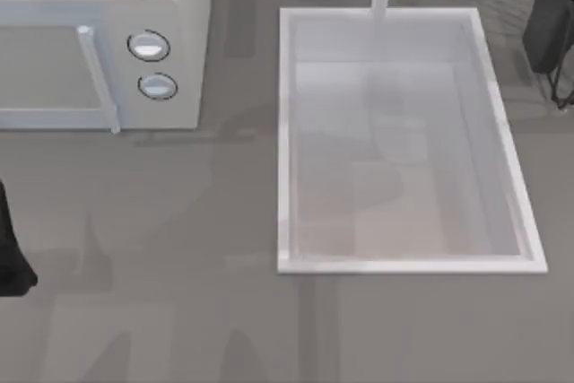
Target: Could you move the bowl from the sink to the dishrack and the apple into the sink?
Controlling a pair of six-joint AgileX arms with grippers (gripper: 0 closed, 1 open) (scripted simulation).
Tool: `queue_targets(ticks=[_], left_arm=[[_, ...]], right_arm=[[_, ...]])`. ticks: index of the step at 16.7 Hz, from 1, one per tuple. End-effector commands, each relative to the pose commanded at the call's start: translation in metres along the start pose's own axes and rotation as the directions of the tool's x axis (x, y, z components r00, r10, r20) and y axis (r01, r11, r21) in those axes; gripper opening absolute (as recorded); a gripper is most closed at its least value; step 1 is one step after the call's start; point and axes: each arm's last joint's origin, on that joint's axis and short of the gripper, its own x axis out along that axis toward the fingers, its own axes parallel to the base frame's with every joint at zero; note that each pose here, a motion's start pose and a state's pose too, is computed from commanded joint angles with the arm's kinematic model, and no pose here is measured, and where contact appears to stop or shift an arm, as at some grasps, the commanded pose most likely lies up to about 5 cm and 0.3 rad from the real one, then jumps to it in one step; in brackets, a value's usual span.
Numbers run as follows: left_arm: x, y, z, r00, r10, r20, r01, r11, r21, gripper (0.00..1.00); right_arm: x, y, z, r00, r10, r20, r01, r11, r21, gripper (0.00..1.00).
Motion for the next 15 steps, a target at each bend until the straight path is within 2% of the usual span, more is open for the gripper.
queue_targets(ticks=[3,9,12,15], left_arm=[[0.0,0.0,0.0,1.0,0.0,0.0,0.0,1.0,0.0,1.0],[0.0,0.0,0.0,1.0,0.0,0.0,0.0,1.0,0.0,1.0],[0.0,0.0,0.0,1.0,0.0,0.0,0.0,1.0,0.0,1.0],[0.0,0.0,0.0,1.0,0.0,0.0,0.0,1.0,0.0,1.0]], right_arm=[[-0.007,-0.017,0.001,0.998,-0.049,0.046,0.051,0.997,-0.061,0.0],[-0.001,-0.018,-0.003,0.998,-0.048,0.04,0.05,0.997,-0.058,0.0],[0.022,-0.026,-0.024,0.998,-0.044,0.035,0.046,0.997,-0.056,0.0],[0.054,-0.037,-0.063,0.998,-0.046,0.04,0.048,0.997,-0.057,0.0]])
